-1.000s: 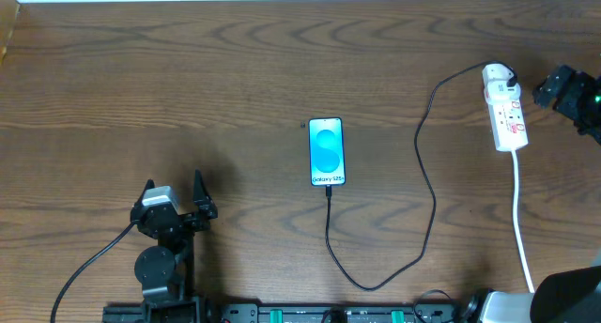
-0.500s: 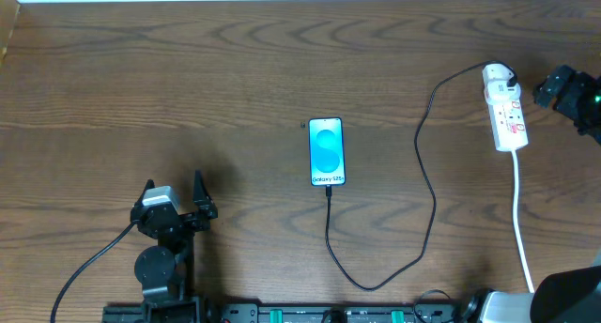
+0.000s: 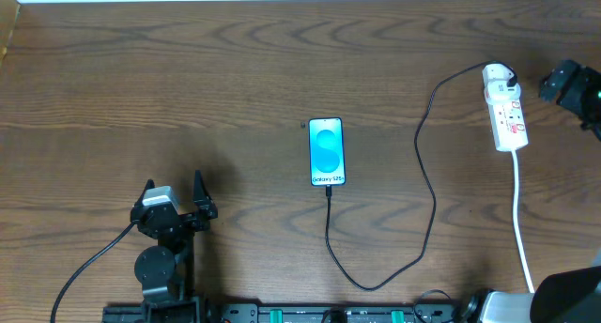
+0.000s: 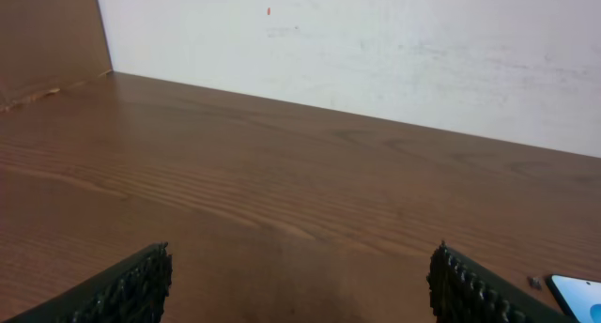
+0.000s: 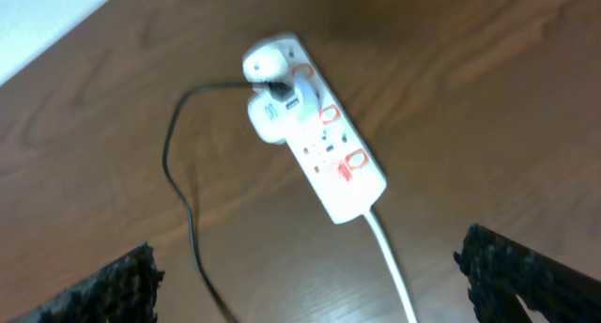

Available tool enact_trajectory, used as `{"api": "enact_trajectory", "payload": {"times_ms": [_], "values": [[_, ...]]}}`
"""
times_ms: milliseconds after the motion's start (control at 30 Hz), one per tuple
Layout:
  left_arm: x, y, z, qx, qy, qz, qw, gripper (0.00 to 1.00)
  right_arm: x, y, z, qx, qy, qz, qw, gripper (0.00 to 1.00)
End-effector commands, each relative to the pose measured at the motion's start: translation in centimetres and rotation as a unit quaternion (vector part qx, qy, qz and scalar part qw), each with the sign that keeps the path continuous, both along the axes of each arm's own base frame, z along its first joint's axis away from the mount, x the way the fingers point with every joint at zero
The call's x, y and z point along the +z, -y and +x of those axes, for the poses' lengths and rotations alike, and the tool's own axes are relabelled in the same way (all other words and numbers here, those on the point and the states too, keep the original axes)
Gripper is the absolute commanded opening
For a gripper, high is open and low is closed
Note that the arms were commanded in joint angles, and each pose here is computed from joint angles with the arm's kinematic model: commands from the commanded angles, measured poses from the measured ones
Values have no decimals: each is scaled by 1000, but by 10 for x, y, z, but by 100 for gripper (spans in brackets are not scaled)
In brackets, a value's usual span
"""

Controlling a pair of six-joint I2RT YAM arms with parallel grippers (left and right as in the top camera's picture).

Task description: Plug charger to phone and switch on socket

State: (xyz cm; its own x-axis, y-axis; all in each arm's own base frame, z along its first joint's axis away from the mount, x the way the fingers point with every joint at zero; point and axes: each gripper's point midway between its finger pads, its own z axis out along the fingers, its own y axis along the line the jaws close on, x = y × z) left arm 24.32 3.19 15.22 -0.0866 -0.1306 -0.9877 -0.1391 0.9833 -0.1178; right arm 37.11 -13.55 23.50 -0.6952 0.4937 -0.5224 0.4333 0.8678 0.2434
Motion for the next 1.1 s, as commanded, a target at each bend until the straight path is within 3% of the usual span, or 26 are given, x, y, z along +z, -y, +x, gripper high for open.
{"api": "enact_trajectory", "payload": {"times_ms": [0,167,333,833,1067], "values": [[-15,3,-1,-11,-25,0,1000,87,10,-16,5,20,35,-20,999,99],[-15,3,-1,-11,-25,0,1000,87,14,-40,21,54,139,-59,987,99],[-15,3,-1,-11,-25,0,1000,87,5,-64,17,80,231,-87,966,99],[-15,3,-1,-11,-25,0,1000,87,-41,-109,-55,107,405,-133,898,99],[-15,3,-1,-11,-25,0,1000,87,-62,-111,-84,92,427,-149,887,99]]}}
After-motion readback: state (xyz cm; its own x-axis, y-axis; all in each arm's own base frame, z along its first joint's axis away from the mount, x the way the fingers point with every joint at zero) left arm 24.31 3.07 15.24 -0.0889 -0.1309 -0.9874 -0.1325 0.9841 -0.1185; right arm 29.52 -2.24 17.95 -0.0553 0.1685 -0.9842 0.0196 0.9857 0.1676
